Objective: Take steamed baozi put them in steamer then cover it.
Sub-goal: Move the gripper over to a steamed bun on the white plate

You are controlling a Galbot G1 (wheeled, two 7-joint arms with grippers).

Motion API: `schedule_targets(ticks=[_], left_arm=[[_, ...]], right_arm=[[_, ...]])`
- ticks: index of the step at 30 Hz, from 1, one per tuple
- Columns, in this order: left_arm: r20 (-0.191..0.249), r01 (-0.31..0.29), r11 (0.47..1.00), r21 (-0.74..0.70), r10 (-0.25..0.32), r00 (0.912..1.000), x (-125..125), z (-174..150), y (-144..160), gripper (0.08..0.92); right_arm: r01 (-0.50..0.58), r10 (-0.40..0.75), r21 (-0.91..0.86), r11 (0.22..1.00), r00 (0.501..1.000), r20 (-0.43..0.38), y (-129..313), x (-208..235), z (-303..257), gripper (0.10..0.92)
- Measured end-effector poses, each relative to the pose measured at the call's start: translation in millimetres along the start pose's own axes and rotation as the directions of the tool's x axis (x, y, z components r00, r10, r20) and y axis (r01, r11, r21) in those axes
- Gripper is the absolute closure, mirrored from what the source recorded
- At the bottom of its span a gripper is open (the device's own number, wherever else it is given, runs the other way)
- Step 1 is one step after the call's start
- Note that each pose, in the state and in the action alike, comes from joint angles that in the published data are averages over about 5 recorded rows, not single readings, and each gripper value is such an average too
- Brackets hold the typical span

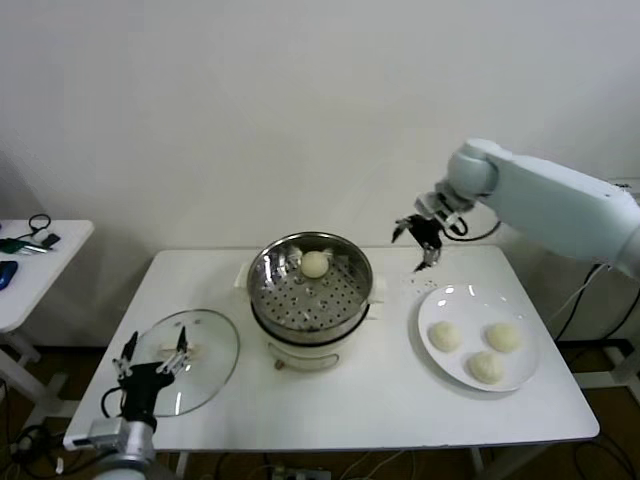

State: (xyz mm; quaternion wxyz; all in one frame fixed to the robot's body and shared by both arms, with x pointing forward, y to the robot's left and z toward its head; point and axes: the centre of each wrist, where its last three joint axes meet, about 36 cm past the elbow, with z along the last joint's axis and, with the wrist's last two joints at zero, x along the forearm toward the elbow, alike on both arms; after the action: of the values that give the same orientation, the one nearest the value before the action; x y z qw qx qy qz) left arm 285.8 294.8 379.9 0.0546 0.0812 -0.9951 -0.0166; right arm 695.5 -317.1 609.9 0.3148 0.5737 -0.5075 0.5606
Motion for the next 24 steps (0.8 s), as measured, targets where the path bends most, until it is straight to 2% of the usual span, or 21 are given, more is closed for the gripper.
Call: schedule_targets(ticks=[10, 24], left_arm=[[-0.004, 0.004, 1.0, -0.014, -0.004, 1.0, -1.2, 1.5, 5.1, 0.177], [-0.017, 0.006, 0.999, -0.032, -0.006, 0.9998, -4.4, 10.9, 5.7, 0.177]], right_arm=[[0.079, -0.082, -0.212, 0.974, 0.997, -0.009, 47.3, -53.7, 46.5, 0.2], [0.11, -0.125, -0.308, 0.945, 0.992, -0.028, 75.0, -111.4, 66.9, 0.2]])
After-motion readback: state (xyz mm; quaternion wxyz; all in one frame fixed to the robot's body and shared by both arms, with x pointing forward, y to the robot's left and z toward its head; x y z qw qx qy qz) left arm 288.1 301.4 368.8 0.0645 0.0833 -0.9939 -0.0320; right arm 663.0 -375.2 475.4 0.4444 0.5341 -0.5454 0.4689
